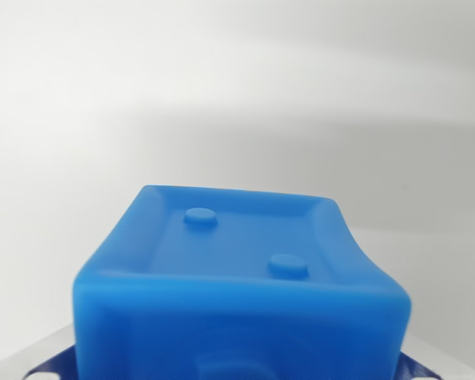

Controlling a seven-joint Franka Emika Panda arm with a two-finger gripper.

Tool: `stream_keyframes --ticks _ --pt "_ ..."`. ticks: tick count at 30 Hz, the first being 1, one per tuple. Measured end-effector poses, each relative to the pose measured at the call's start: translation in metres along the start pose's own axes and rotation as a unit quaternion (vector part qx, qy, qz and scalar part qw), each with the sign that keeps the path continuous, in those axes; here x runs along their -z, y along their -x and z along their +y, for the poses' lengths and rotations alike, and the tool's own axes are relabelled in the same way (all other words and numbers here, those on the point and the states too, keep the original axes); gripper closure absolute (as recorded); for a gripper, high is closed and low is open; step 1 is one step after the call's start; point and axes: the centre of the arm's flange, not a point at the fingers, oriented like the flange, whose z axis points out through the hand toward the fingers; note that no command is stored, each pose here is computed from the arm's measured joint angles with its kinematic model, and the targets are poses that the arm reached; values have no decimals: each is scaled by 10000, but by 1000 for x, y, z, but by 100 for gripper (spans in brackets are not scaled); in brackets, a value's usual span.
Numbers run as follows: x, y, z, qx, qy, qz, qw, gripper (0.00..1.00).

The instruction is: Stack cube

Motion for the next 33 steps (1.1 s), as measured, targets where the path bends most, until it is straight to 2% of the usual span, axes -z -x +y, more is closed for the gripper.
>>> stream_keyframes --ticks 20,33 --pt "7 25 -31 -350 -7 6 9994 100" --pt "11 42 -51 -584 -10 6 9983 100"
